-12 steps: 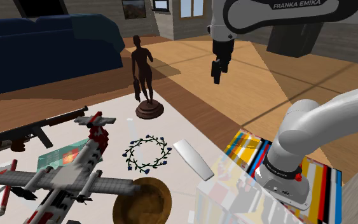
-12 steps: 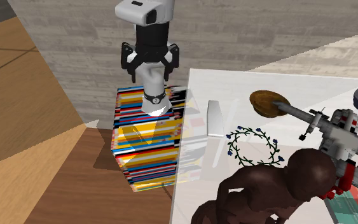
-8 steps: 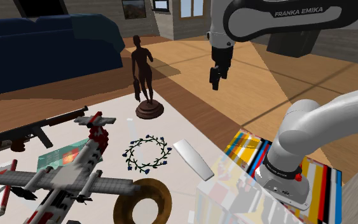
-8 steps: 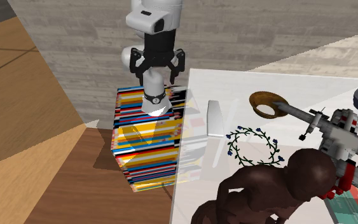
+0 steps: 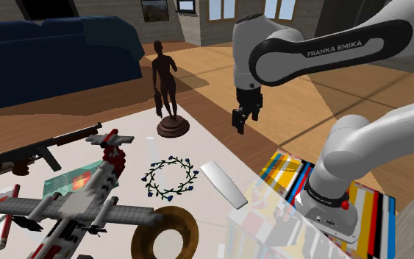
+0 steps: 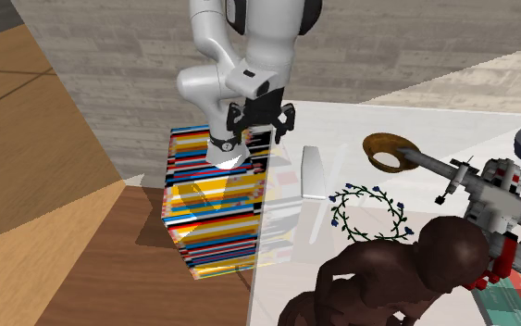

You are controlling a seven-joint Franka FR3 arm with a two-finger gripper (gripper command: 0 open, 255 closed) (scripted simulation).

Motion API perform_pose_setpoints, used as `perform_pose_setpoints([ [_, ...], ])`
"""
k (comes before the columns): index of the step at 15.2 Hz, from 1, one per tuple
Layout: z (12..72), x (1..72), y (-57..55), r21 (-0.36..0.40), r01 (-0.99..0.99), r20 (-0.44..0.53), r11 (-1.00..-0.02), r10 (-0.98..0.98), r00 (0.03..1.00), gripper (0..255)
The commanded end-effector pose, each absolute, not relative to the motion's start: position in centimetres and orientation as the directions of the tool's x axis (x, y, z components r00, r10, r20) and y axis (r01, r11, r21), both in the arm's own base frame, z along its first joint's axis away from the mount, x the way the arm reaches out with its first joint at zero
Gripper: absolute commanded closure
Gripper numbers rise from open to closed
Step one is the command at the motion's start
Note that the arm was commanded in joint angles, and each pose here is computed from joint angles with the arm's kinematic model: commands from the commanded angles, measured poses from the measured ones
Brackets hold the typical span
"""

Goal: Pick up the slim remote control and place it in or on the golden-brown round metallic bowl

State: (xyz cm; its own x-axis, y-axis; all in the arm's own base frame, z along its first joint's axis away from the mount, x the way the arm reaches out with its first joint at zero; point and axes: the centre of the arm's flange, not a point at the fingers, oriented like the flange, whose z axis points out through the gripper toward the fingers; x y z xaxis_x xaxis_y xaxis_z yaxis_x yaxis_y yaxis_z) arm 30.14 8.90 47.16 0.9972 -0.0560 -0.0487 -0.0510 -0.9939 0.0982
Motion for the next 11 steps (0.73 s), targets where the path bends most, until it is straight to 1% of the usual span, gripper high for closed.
perform_pose_setpoints([
  [1, 47.1, 28.7, 11.4, 0.082, -0.074, 0.009, -0.994, -0.074, 0.997, 0],
  [11, 39.2, 27.7, 20.9, 0.014, -0.246, 0.010, -0.969, -0.246, 0.969, 0],
])
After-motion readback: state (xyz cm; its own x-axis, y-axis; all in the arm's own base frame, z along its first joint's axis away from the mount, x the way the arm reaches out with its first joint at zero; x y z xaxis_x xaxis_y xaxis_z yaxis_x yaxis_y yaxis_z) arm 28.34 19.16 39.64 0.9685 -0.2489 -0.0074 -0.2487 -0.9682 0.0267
